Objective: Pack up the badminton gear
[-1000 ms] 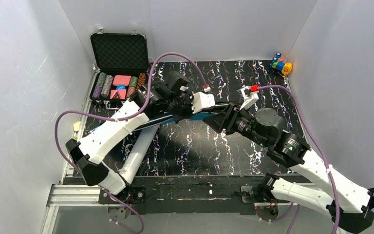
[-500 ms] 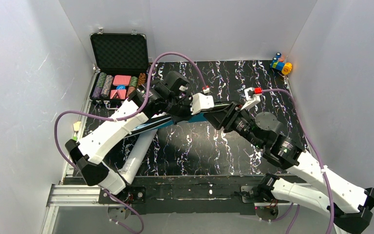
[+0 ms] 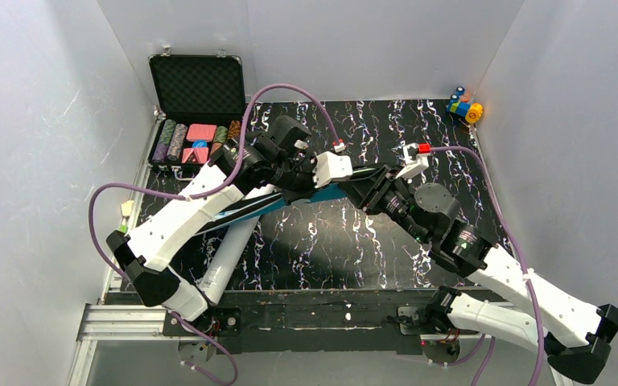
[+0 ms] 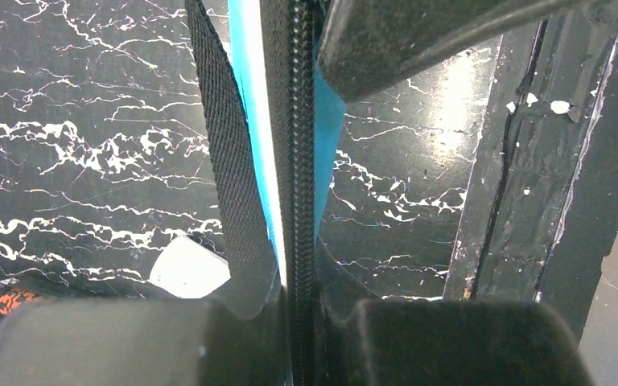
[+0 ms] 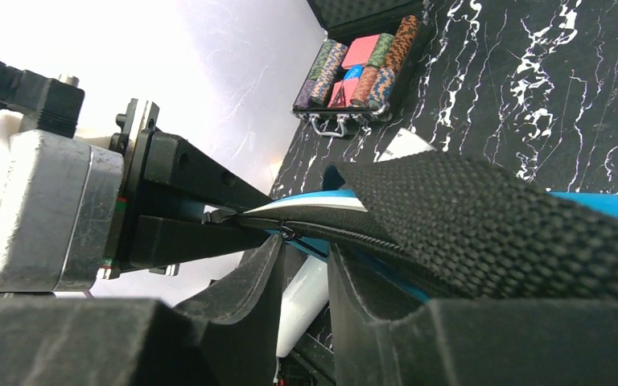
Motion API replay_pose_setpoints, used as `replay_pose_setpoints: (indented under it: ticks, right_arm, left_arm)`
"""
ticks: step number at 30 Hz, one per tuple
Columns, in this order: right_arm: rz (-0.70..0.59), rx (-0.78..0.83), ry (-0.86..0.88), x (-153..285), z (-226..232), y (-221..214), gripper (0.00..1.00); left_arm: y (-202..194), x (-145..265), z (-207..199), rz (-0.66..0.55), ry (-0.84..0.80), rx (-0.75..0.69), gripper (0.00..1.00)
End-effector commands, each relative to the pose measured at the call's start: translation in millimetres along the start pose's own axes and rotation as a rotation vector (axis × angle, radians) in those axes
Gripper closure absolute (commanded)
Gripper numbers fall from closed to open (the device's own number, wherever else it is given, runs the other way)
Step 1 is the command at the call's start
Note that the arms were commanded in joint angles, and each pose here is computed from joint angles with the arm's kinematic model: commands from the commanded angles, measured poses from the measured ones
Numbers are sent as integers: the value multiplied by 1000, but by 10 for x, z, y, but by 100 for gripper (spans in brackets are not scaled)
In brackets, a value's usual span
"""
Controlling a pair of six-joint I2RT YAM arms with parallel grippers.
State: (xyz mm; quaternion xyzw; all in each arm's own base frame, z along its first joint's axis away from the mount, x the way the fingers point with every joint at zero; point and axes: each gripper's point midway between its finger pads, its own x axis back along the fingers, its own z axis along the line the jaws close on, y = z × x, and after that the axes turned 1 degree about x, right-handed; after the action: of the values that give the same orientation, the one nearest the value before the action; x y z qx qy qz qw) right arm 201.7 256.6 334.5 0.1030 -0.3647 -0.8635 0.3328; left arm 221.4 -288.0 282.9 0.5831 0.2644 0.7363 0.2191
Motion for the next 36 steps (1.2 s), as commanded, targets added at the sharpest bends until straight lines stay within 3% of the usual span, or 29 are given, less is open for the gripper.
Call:
replay_pose_setpoints:
  ticks: [1,7,14,36]
  right_arm:
    - [-32,-6,-47,-73,-102,35,67]
    - [-40,-9,-51,-88,-95,59,77]
    - [-62,-19,-42,-10,-66,135,99]
    - [-180,-54,-75,642,-160,552,99]
  left_arm:
    - [463,457,-56,-208,25,-56,100]
    - [473,457,-68,-214,20,-57,100]
    - [404,402,-46,-194,33,-55,100]
    - [282,354,-7,-157,64,-61,100]
